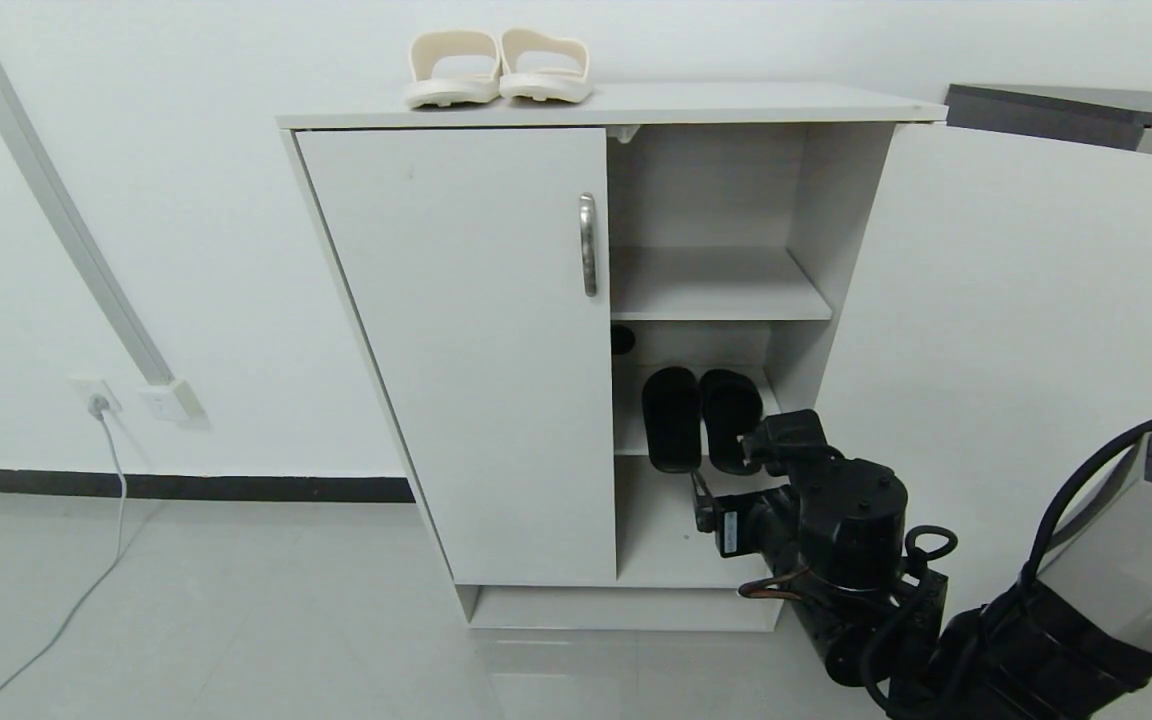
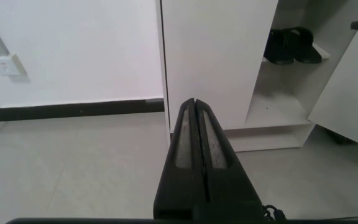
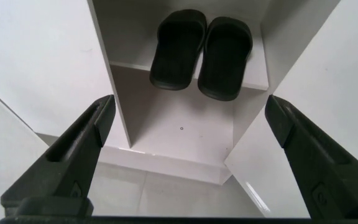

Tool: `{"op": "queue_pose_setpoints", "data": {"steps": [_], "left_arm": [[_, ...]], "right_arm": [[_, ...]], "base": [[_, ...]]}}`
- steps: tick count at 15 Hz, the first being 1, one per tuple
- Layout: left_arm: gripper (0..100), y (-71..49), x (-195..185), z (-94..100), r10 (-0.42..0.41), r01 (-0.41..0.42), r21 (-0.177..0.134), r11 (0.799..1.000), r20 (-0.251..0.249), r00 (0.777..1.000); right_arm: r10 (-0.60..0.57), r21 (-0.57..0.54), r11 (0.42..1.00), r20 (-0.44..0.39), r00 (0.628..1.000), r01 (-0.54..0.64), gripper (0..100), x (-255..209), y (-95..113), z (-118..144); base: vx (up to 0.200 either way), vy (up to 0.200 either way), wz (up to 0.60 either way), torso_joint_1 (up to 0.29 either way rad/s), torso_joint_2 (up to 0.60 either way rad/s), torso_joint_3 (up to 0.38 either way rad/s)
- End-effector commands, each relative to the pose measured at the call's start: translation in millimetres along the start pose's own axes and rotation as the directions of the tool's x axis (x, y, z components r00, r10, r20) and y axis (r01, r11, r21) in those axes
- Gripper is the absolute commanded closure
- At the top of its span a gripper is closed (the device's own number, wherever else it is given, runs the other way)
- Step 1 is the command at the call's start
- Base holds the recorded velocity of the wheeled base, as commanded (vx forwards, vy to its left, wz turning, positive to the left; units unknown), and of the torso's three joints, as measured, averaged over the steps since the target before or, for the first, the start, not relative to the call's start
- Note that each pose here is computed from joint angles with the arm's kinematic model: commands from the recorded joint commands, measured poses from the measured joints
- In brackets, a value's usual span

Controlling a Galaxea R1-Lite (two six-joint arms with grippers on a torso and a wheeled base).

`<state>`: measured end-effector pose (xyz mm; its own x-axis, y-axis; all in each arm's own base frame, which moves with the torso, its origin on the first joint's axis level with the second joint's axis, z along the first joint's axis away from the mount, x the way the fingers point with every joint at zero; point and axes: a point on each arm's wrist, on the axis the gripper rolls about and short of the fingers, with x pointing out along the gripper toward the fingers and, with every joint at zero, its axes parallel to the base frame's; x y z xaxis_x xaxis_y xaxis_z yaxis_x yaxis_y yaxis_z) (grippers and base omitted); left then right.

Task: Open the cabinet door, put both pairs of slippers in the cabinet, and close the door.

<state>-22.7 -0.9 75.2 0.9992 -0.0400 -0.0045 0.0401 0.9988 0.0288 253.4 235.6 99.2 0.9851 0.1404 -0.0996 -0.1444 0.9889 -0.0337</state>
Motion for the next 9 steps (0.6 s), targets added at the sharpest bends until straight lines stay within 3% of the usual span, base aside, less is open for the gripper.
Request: {"op": "queue_pose_setpoints", "data": {"steps": [1, 9], "left_arm": [[100, 0.0, 0.1, 0.0, 0.000, 0.000, 0.000, 1.000, -0.002, 1.000], [100, 0.0, 0.1, 0.0, 0.000, 0.000, -0.001, 1.000, -0.002, 1.000]], "right_arm": [[0.000, -0.001, 1.000, -0.002, 1.000, 0.000, 0, 0.0, 0.2, -0.8], [0.006, -0.003, 1.000, 0.023, 1.000, -0.006, 0, 0.4, -1.2, 0.7]], "base": [[0.000, 0.200, 0.00, 0.002, 0.00, 0.007], [0.000, 0.200, 0.00, 0.002, 0.00, 0.002]]}}
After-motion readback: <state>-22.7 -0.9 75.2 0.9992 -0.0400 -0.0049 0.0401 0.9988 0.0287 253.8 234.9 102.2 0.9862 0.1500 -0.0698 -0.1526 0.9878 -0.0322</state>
